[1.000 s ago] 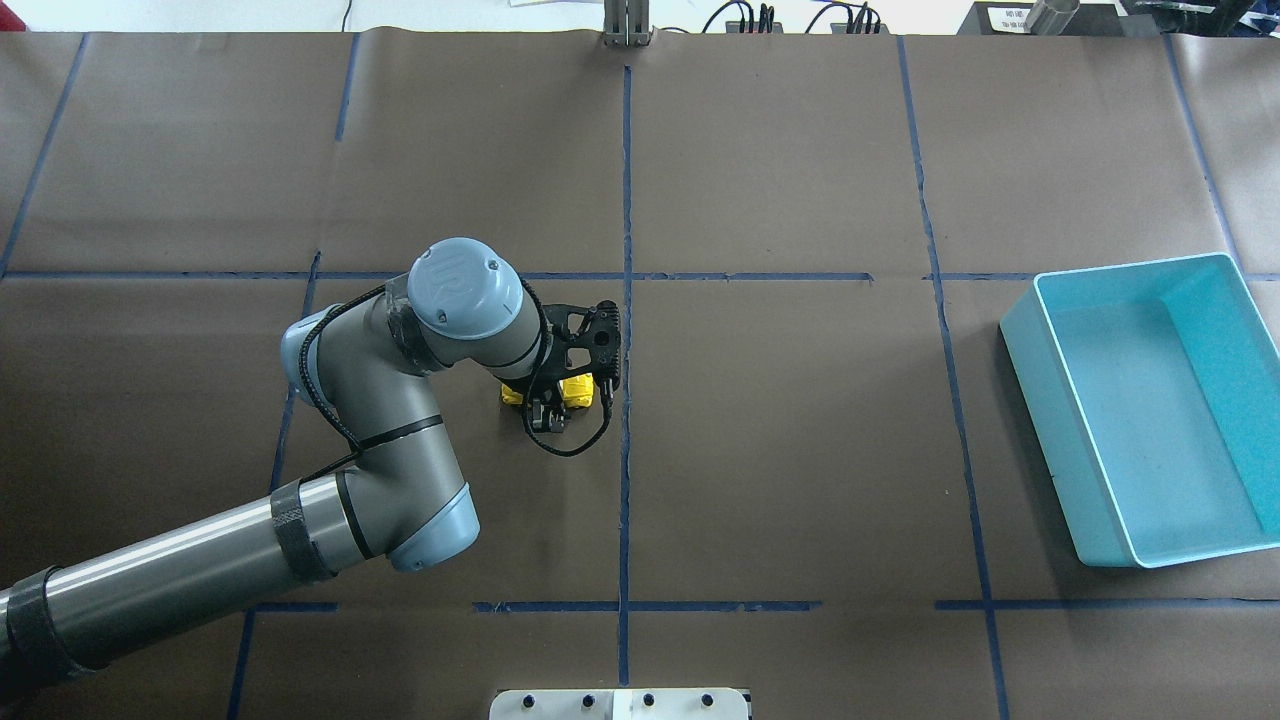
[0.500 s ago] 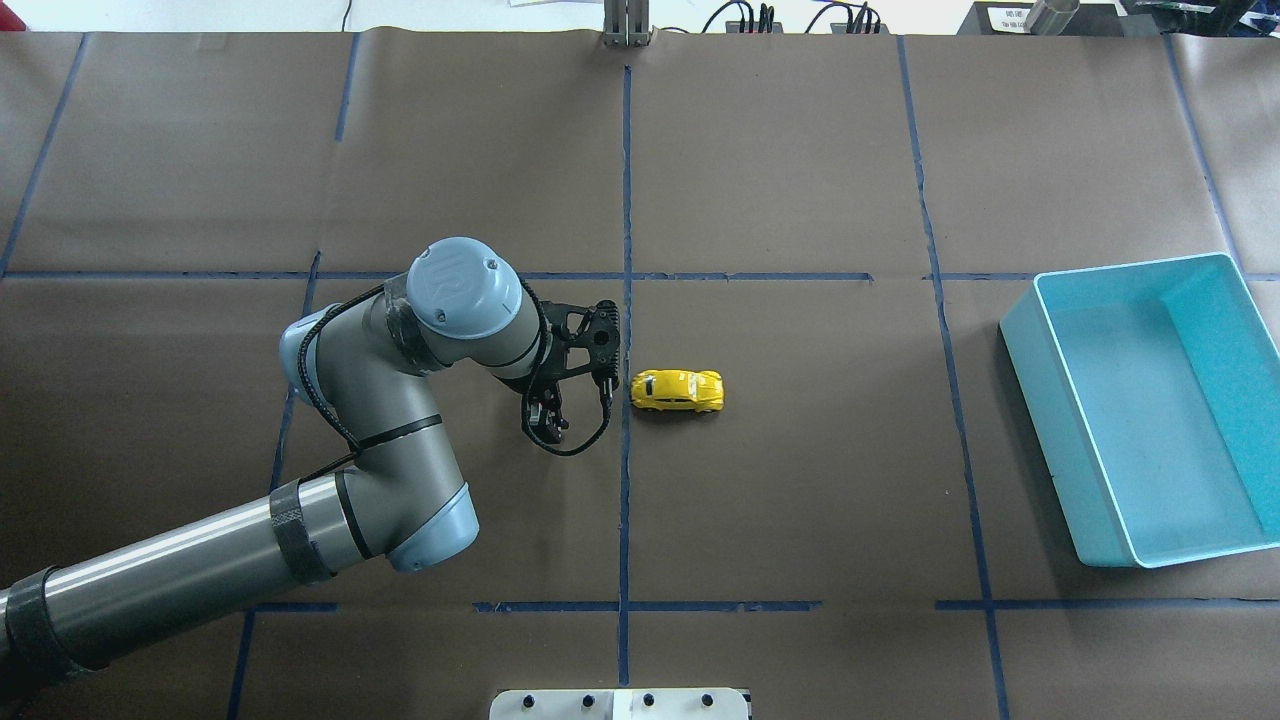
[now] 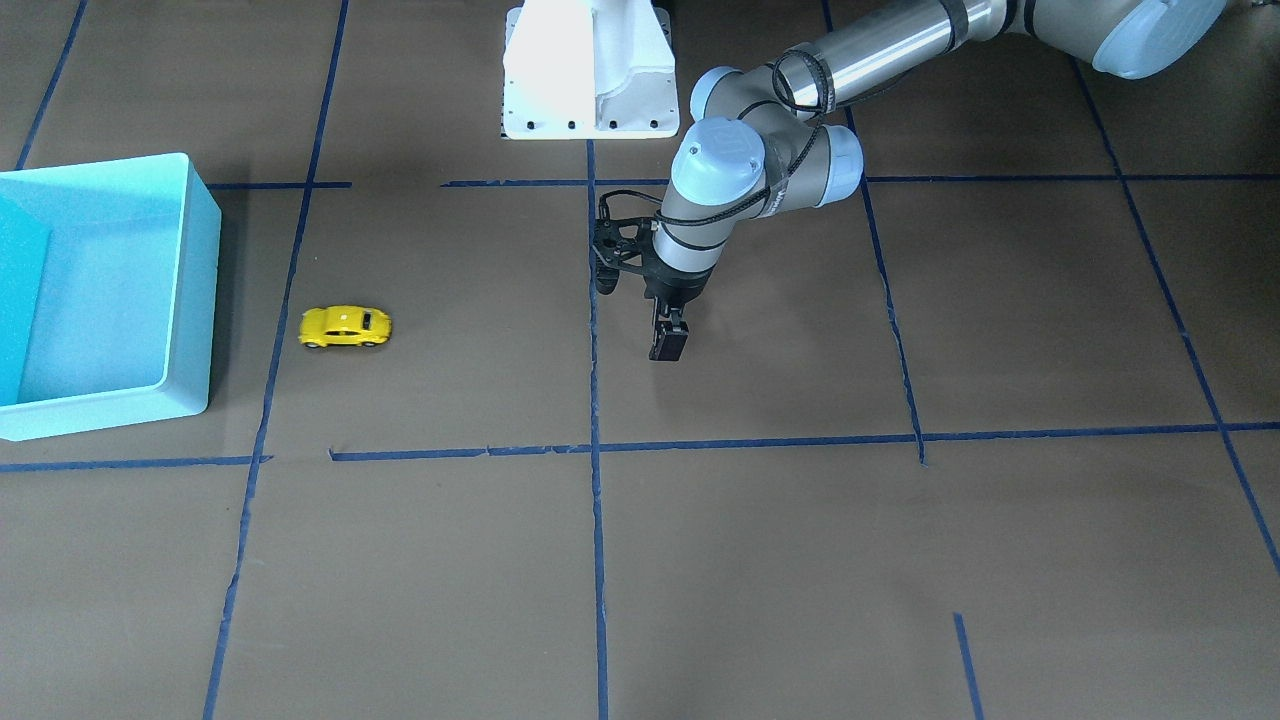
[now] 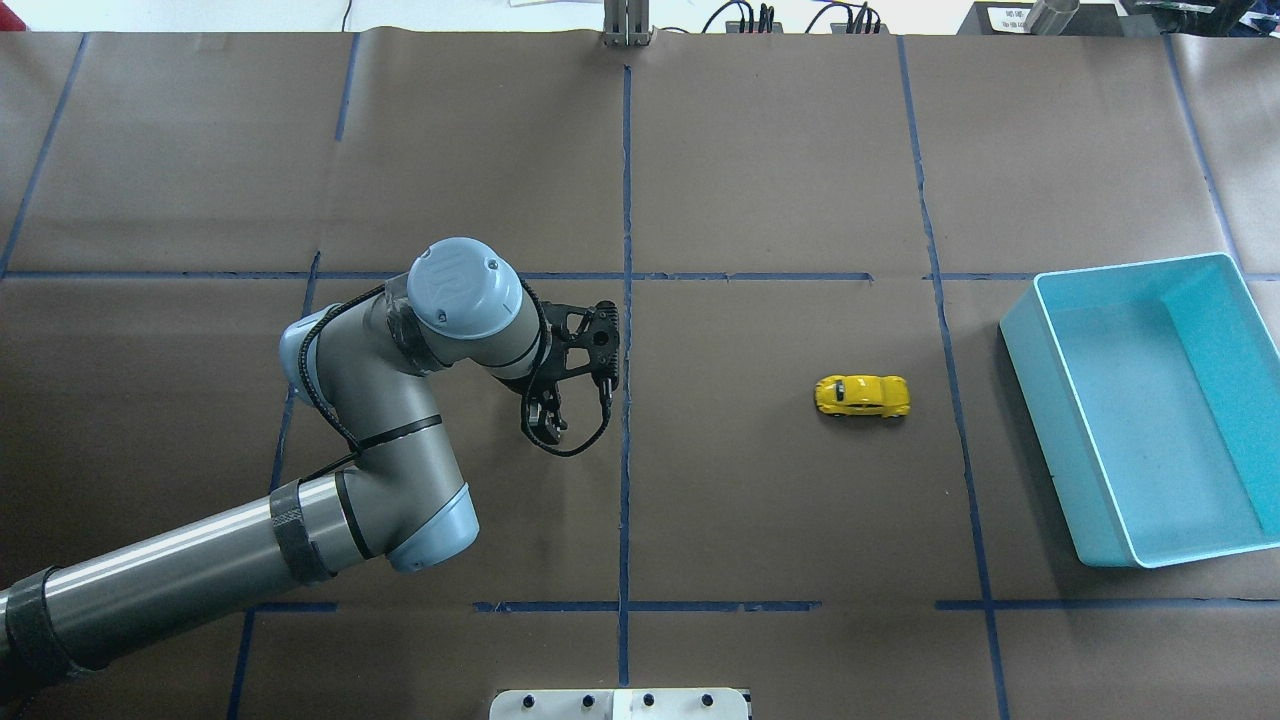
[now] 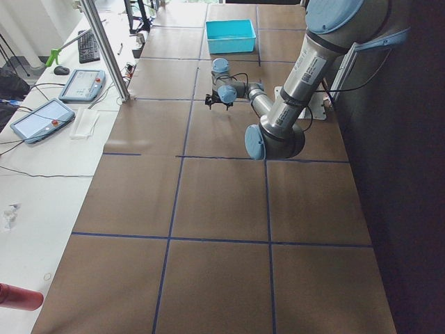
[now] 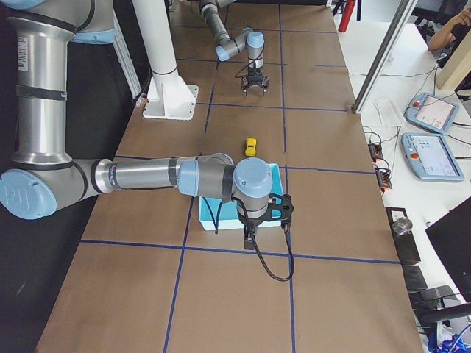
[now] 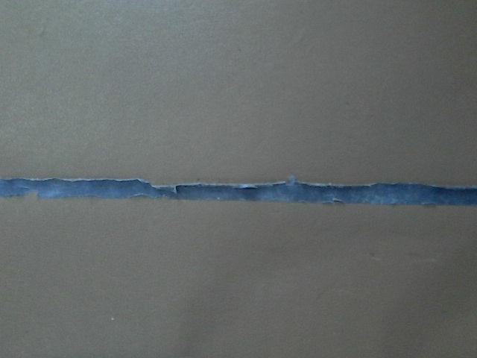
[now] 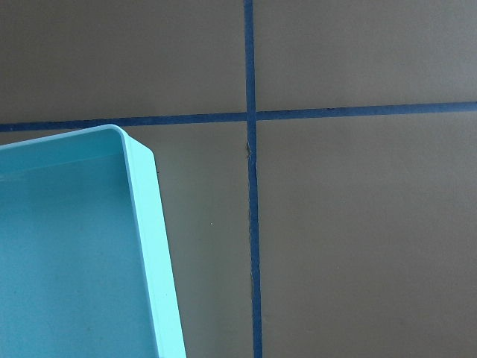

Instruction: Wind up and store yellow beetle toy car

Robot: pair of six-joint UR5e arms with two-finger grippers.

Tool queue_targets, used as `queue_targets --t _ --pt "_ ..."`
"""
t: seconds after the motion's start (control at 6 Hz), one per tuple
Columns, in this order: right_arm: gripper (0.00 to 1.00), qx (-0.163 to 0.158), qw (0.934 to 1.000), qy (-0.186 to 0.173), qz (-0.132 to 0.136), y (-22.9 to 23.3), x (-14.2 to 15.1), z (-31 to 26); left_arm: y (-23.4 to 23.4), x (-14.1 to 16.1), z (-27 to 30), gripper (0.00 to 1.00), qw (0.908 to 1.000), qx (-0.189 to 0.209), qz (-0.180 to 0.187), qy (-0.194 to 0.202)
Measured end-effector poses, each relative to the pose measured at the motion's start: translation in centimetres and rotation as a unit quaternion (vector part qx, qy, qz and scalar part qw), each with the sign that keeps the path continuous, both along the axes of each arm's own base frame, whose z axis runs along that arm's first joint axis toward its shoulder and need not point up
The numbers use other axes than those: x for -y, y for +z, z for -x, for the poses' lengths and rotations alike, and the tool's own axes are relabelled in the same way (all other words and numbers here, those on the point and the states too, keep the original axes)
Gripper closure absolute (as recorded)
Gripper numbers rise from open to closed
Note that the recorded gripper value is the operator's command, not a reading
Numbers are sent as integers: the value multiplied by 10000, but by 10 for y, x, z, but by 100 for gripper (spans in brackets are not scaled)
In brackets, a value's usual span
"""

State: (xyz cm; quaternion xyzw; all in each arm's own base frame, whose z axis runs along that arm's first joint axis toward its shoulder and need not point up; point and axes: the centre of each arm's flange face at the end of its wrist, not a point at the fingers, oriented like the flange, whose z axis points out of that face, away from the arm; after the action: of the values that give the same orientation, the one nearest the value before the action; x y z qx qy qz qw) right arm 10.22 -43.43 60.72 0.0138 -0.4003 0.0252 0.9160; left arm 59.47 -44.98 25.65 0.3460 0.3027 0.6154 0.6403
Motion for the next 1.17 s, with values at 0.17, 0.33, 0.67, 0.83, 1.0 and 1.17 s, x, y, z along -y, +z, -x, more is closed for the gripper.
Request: queue_targets --t 0.17,0.33,0.67,0.83,1.0,1.17 --pt "0 -3 10000 -2 -27 0 0 0 0 0 0 0 10000 3 2 4" --pt "0 -3 10000 -4 -34 0 1 0 0 0 1 0 10000 25 19 0" --pt "0 -4 10000 -4 -38 0 1 0 -6 4 15 0 9993 314 174 -88" --pt "0 -4 10000 -5 -39 0 1 0 -6 14 29 0 9976 573 321 -201" --pt "0 -6 10000 -5 -41 0 1 0 -3 35 53 0 9944 825 497 -424" --pt "0 -9 10000 -6 -41 0 1 0 4 65 83 0 9899 1018 669 -725"
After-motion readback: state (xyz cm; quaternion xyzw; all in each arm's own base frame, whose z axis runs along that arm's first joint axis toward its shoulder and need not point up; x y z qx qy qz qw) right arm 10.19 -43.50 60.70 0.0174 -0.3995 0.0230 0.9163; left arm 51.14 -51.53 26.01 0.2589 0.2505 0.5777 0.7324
